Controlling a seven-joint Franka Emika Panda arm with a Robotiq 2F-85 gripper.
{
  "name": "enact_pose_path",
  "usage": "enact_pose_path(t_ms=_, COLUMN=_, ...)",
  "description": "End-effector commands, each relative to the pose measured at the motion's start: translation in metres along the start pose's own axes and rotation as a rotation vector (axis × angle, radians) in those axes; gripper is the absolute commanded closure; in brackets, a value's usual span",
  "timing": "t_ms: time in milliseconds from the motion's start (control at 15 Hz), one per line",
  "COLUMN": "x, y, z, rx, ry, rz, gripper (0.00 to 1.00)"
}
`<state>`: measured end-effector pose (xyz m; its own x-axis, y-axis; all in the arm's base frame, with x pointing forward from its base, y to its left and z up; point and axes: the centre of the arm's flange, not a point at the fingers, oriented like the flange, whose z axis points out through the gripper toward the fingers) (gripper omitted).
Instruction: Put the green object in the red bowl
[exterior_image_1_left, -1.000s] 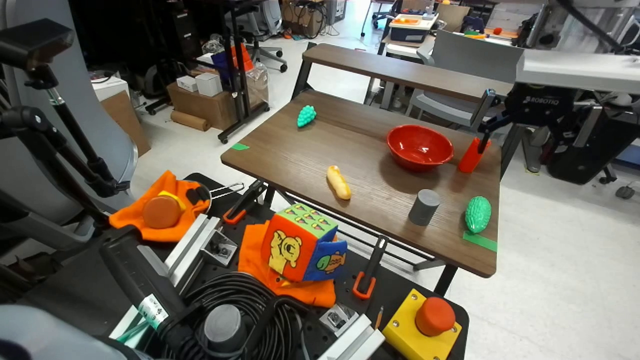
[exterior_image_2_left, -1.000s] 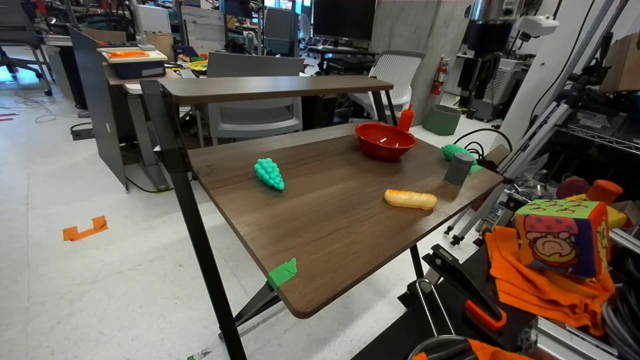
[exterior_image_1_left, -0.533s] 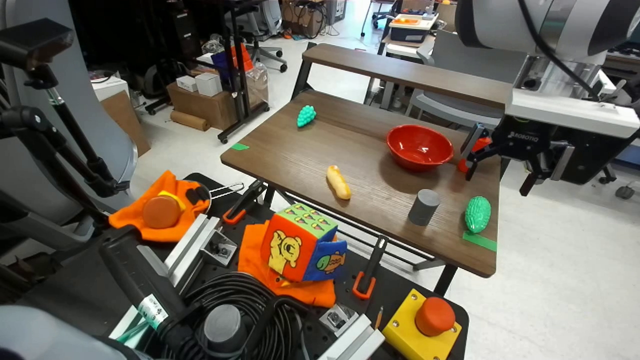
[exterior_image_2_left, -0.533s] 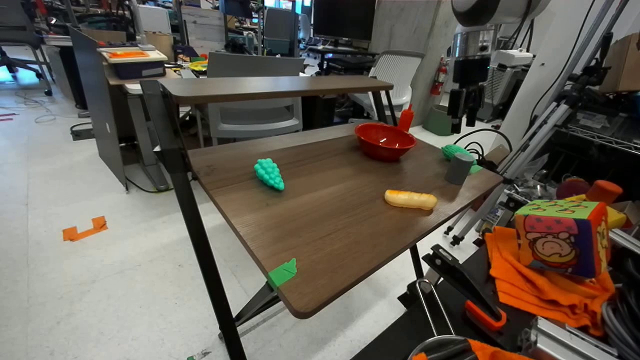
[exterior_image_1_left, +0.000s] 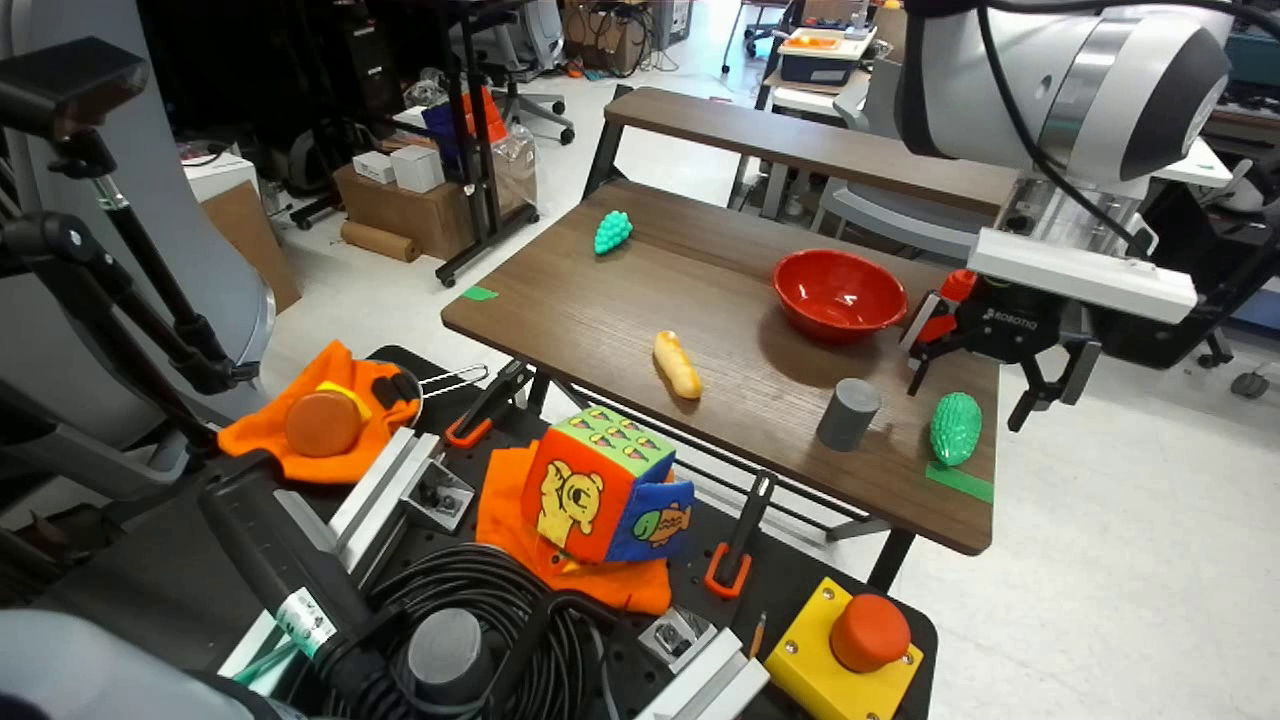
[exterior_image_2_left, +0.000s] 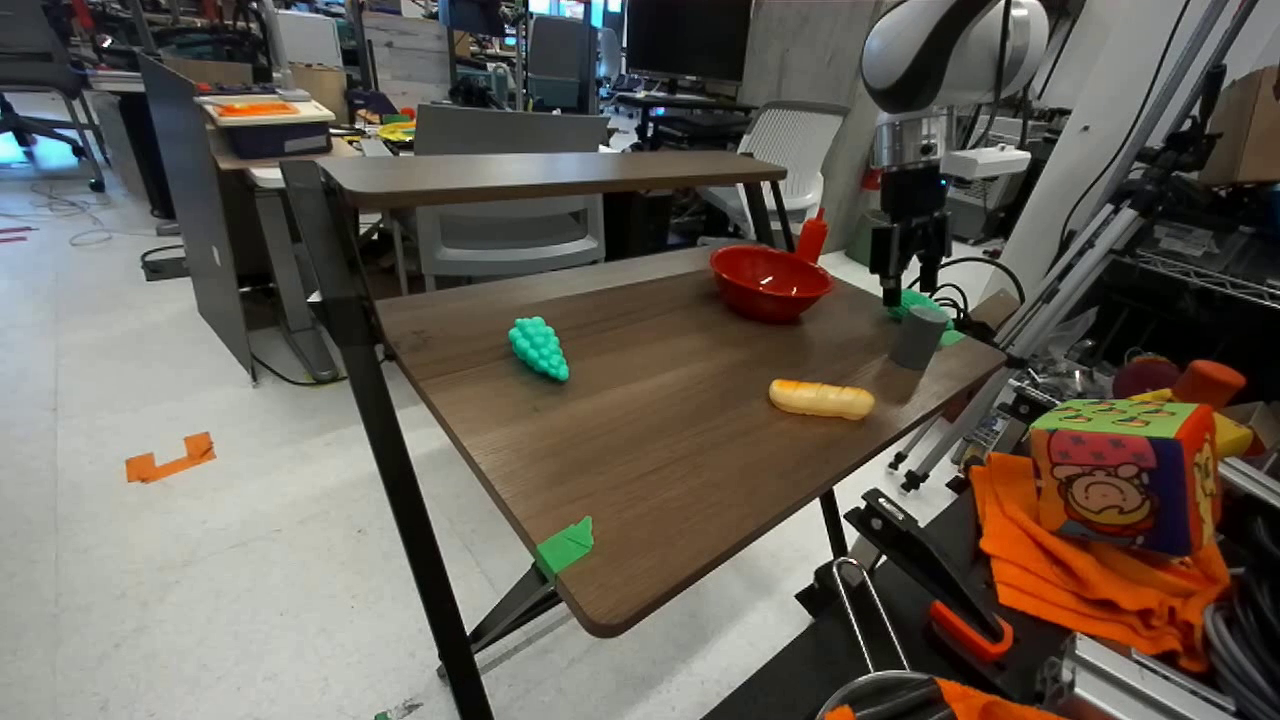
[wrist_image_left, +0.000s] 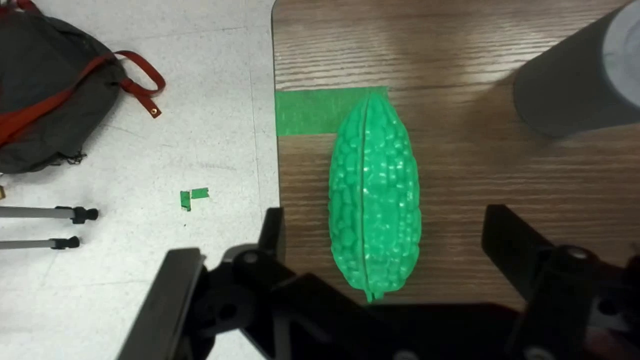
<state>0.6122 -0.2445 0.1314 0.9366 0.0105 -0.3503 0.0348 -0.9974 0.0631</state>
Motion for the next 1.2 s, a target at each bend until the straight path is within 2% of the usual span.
enact_pose_path(t_ms=0, x=0.024, y=0.005, z=0.013, rx=0.007, ry=-0.056, rz=0.031, gripper=0.05)
enact_pose_path(t_ms=67, x=0.026, y=0.004, z=0.016, rx=0.008, ry=-0.066, rz=0.035, gripper=0.28)
enact_pose_path(t_ms=200, x=0.026, y=0.004, z=0.017, rx=0.012, ry=-0.082, rz=0.034, gripper=0.34)
enact_pose_path(t_ms=600, x=0.02, y=0.005, z=-0.01, rx=0.017, ry=-0.087, rz=0.033, gripper=0.79)
enact_pose_path(t_ms=867, x=0.02, y=-0.013, z=-0.061, rx=0.017, ry=-0.016, rz=-0.003, gripper=0.79)
enact_pose_path(t_ms=1133, x=0.012, y=-0.061, z=-0.117, rx=-0.01, ry=0.088, rz=-0.091, gripper=0.79)
